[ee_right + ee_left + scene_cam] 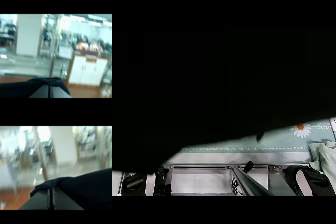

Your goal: Fold the shirts.

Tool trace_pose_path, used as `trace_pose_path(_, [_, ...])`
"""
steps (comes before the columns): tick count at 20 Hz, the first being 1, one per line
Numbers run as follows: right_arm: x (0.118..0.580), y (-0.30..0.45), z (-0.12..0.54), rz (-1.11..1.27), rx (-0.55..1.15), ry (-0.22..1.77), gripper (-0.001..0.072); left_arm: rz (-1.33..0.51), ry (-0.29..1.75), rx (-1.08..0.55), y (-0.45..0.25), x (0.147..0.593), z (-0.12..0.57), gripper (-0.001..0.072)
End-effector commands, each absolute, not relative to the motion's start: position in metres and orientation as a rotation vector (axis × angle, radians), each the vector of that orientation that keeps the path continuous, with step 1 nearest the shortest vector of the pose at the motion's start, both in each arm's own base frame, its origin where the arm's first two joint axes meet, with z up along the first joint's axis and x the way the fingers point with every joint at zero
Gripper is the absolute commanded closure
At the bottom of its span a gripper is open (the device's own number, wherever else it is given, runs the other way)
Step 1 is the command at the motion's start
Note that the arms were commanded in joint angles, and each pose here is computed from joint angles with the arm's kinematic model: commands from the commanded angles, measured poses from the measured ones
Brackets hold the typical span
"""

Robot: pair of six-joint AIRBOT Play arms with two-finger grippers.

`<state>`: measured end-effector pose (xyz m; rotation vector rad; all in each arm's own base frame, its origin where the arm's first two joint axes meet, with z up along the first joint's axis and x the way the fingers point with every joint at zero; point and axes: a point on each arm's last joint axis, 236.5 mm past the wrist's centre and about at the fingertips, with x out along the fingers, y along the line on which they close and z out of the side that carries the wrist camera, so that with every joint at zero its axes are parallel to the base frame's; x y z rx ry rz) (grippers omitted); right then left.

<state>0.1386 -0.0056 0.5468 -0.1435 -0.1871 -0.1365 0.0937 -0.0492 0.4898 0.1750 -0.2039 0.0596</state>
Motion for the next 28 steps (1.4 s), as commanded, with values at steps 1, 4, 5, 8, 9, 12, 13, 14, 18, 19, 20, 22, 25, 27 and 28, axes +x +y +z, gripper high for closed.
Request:
trace_pose_path(1, [0.144,-0.040,0.503,-0.259,-0.118,0.017,0.0687,0.126,0.067,0.144,-0.024,0.108,0.429,0.0687])
trace_pose_path(4, [0.189,-0.047,0.445,-0.213,-0.091,0.293,0.0686,0.092,0.309,0.078,-0.011,0.144,0.359,0.0687])
trace_pose_path(5, [0.207,-0.044,0.417,-0.176,-0.085,0.420,0.0687,0.064,0.389,0.047,-0.010,0.156,0.334,0.0687])
trace_pose_path(8, [0.275,-0.034,0.358,-0.091,-0.088,0.666,0.0687,-0.013,0.545,-0.056,-0.011,0.192,0.271,0.0687])
trace_pose_path(9, [0.301,-0.034,0.342,-0.079,-0.091,0.718,0.0686,-0.027,0.599,-0.080,-0.008,0.204,0.250,0.0687])
trace_pose_path(12, [0.385,-0.027,0.282,-0.023,-0.056,0.841,0.0686,-0.033,0.697,-0.129,0.010,0.245,0.195,0.0687])
trace_pose_path(13, [0.411,-0.019,0.262,0.013,-0.027,0.862,0.0686,-0.028,0.694,-0.161,0.016,0.262,0.185,0.0687])
trace_pose_path(14, [0.438,-0.013,0.240,0.041,-0.002,0.880,0.0686,-0.028,0.684,-0.202,0.021,0.281,0.177,0.0687])
trace_pose_path(18, [0.512,-0.011,0.168,0.058,0.045,0.909,0.0686,-0.137,0.629,-0.327,0.013,0.358,0.159,0.0686])
trace_pose_path(19, [0.526,-0.012,0.152,0.054,0.048,0.913,0.0685,-0.150,0.616,-0.348,0.009,0.375,0.154,0.0686])
trace_pose_path(20, [0.537,-0.013,0.138,0.052,0.052,0.915,0.0686,-0.149,0.609,-0.358,0.006,0.392,0.145,0.0686])
trace_pose_path(22, [0.558,-0.014,0.111,0.049,0.061,0.918,0.0686,-0.138,0.592,-0.346,0.000,0.423,0.126,0.0687])
trace_pose_path(25, [0.580,-0.017,0.073,0.041,0.068,0.927,0.0686,-0.093,0.530,-0.310,-0.007,0.468,0.101,0.0686])
trace_pose_path(27, [0.589,-0.018,0.051,0.038,0.072,0.939,0.0686,-0.071,0.513,-0.295,-0.015,0.488,0.082,0.0686])
trace_pose_path(28, [0.592,-0.018,0.041,0.036,0.073,0.947,0.0686,-0.071,0.523,-0.288,-0.023,0.494,0.069,0.0686])
